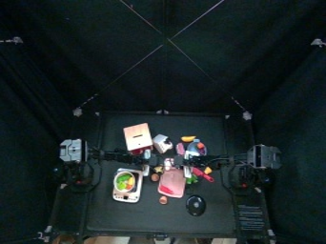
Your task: Cut egg
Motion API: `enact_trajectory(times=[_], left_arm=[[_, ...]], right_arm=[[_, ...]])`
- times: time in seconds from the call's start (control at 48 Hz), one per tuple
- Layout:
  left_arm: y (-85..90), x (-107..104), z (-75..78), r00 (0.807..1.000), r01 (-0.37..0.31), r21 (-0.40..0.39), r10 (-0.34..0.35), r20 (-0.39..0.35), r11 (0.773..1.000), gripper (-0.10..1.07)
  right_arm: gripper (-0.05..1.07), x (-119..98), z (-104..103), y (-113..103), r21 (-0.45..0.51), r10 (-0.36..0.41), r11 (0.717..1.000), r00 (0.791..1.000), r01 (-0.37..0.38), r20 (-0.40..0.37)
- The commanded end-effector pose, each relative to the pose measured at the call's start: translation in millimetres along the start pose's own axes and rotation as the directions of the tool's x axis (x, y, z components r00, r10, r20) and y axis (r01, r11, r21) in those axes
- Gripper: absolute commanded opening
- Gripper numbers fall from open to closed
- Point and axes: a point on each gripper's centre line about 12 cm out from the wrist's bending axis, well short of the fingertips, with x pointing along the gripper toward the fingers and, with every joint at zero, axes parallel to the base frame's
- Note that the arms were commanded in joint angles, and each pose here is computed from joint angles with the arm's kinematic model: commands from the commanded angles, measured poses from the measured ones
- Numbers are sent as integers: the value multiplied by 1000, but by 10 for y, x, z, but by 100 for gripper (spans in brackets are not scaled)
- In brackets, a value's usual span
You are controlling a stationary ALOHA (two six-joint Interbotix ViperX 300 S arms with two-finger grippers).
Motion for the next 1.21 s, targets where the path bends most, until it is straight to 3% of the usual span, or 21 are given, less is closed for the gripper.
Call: enact_trajectory(times=[0.0,0.229,0.625,0.938,1.188], left_arm=[[49,7,-104,999,-12,-16,11,-47,1000,13],[68,-5,-51,999,-17,-14,16,-33,1000,13],[52,68,-121,998,-11,-21,10,-56,1000,13],[41,91,-155,998,-9,-27,7,-67,1000,13],[44,38,-100,999,-12,-25,11,-50,1000,13]], right_arm=[[40,17,-18,-59,7,-9,1000,1000,9,-13],[40,-57,30,-113,16,-21,1000,1000,21,9],[40,103,-141,-122,31,-16,999,998,18,-58],[40,129,-131,-124,34,-16,999,998,18,-60],[40,78,-40,-106,28,-11,1000,999,13,-42]])
